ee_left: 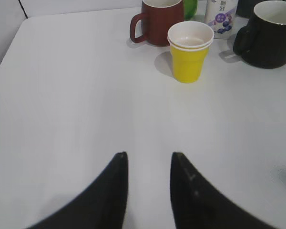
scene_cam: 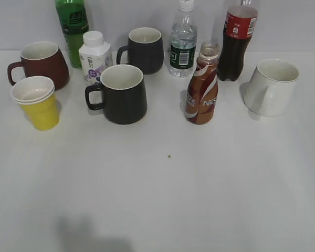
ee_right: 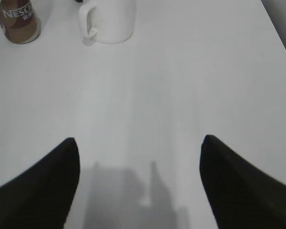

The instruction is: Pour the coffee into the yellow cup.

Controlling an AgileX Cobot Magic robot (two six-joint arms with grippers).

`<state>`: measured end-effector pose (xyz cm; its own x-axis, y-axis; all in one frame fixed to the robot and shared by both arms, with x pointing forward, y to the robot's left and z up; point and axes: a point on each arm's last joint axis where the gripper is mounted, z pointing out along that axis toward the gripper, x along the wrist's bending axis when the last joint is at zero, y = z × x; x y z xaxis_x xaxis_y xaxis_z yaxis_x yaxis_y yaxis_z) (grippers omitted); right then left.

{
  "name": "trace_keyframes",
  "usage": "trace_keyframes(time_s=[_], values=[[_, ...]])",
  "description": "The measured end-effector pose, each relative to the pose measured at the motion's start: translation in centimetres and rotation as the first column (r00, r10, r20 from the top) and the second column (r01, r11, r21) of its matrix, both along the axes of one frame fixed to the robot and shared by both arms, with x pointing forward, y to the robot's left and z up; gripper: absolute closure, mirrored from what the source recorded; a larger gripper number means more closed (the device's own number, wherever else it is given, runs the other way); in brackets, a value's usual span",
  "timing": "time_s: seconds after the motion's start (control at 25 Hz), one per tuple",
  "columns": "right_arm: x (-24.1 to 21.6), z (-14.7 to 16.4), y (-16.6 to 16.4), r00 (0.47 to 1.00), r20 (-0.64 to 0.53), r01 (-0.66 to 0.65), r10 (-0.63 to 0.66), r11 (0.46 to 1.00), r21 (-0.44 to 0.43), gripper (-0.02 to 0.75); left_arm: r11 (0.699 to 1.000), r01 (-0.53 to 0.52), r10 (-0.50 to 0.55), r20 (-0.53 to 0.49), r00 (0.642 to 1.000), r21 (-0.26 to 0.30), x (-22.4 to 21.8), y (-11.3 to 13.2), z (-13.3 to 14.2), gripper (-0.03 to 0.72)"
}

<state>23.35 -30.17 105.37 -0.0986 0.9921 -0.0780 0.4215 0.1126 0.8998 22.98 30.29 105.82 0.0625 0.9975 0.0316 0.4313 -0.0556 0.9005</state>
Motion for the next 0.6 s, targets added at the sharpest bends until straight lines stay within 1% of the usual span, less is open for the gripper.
trace_keyframes(time_s=[0.6], values=[[0.00, -0.01, 0.00, 1.000, -0.001, 0.000, 0.000, 1.000, 0.001, 0.150, 1.000, 0.000, 0.000, 0.000, 1.000, 0.000, 0.00, 0.00, 0.00, 0.448]])
